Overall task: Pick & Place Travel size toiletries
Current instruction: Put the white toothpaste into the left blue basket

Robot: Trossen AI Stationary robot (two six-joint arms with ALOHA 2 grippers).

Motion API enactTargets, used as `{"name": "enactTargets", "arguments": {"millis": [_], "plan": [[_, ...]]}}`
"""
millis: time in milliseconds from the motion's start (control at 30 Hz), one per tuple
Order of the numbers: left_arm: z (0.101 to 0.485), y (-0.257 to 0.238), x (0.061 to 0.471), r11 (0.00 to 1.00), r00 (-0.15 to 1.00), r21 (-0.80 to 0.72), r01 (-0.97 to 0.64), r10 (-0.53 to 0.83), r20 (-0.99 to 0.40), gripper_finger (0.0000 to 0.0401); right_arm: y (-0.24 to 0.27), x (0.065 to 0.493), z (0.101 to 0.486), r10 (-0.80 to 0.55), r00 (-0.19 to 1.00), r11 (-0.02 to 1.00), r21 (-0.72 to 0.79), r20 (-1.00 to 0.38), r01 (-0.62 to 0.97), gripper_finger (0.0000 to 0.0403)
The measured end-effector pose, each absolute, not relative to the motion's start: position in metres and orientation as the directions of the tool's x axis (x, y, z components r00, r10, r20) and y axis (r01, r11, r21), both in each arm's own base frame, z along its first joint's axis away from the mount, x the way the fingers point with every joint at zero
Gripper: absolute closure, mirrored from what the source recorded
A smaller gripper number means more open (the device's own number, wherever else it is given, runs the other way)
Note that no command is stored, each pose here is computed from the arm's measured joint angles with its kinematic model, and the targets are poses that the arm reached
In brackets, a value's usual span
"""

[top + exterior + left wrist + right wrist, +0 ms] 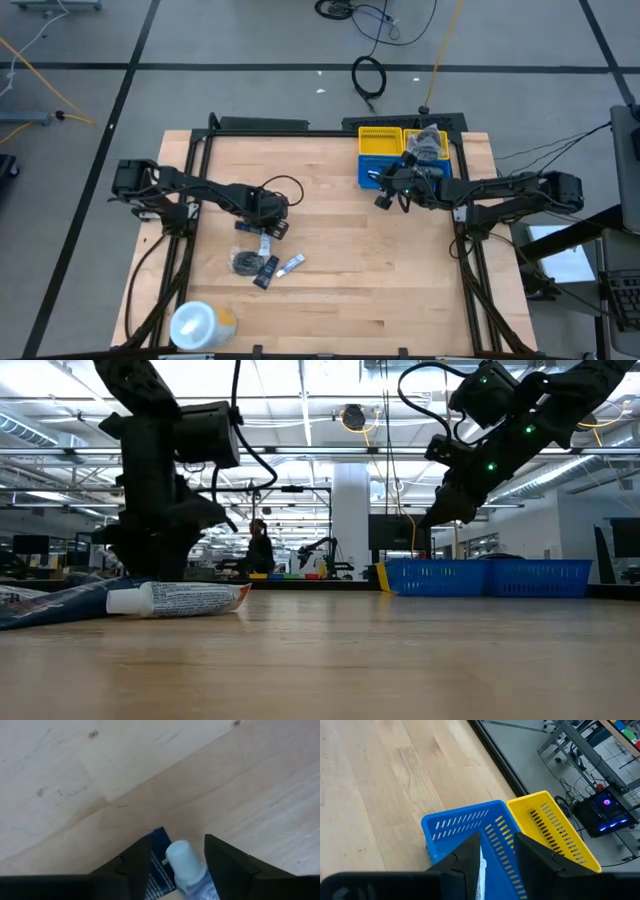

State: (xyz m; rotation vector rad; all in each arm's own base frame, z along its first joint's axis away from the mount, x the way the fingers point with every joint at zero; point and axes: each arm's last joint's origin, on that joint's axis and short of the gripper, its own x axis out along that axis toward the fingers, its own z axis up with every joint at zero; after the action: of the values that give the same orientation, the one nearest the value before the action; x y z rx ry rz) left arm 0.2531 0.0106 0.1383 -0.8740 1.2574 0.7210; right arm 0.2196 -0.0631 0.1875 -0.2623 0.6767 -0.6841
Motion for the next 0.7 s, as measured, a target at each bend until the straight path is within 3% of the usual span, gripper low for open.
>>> {"name": "enactTargets", "arguments": {"millis": [100,333,700], "plan": [[0.1379,0.0107,0.2525,0.497,0.172,-0.152,-0.854,-0.006,-0.985,0.0254,-0.0631,0.2197,0.1875,-0.658,0.574,0.753,-0.434,-0.488,0.494,0.0289],[0.1378,0.0106,0.2529,0.515,0.176,-0.160,-0.842,-0.019,-0.984,0.0378,-0.0631,0.2197,0.1875,-0.657,0.575,0.754,-0.433,-0.488,0.494,0.0289],[0.1390,0.0106,0.2552,0.557,0.183,-0.163,-0.814,-0.019,-0.983,0.0401,-0.0631,0.2197,0.1875,-0.656,0.575,0.754,-0.433,-0.488,0.493,0.0289]]}}
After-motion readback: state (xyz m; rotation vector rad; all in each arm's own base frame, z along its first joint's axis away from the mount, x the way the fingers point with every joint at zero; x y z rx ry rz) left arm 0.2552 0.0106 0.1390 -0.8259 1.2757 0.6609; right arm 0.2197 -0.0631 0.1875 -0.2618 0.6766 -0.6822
